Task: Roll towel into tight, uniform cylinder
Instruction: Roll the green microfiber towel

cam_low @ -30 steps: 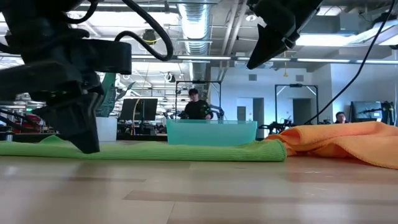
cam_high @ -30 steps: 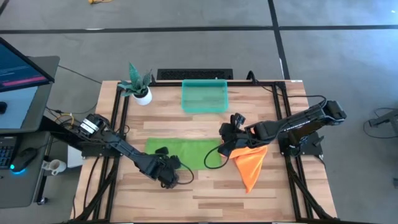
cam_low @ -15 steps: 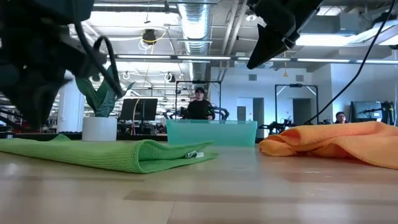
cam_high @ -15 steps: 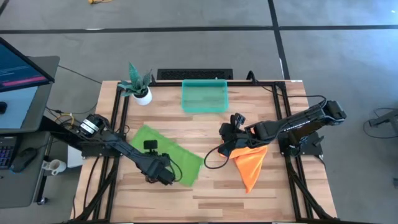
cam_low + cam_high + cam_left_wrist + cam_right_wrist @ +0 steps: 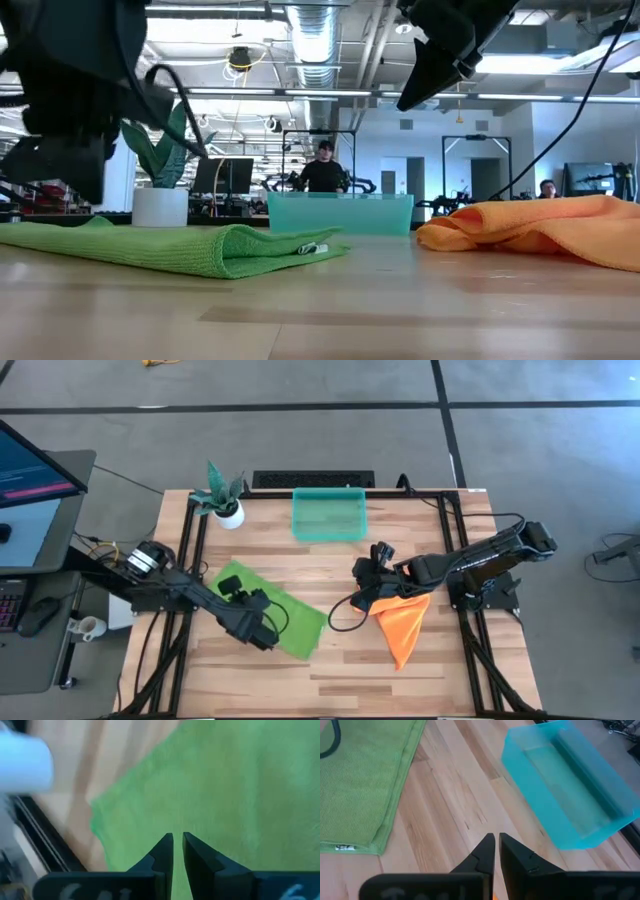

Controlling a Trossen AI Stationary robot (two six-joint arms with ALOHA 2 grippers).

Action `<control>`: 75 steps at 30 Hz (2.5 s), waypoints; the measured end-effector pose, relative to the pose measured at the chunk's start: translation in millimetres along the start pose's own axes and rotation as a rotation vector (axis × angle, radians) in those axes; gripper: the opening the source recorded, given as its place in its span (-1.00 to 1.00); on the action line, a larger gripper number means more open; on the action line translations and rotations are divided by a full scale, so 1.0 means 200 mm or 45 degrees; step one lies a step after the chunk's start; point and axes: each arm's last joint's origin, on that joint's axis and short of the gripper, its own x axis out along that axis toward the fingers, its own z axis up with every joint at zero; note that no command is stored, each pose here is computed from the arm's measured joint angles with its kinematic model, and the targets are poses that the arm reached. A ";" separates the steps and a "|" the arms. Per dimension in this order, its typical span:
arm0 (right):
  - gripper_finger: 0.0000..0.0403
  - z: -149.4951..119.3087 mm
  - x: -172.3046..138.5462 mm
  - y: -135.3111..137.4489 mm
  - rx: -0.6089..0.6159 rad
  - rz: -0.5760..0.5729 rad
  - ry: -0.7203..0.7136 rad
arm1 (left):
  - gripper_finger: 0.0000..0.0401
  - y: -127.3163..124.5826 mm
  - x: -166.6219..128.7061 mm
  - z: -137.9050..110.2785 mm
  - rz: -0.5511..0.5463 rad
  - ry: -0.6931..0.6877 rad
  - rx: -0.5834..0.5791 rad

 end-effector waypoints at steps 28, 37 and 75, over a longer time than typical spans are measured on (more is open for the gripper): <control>-0.76 0.01 0.01 -0.01 0.014 0.000 0.006 | -0.98 0.26 0.10 0.00 -0.592 -0.301 -0.664; -0.76 0.01 0.01 -0.01 0.022 0.003 -0.005 | -0.98 0.18 0.21 -0.01 -0.535 -0.150 -0.664; -0.76 0.01 0.01 -0.01 0.015 0.022 -0.002 | -0.98 0.02 -0.05 0.32 -0.609 -0.868 -0.047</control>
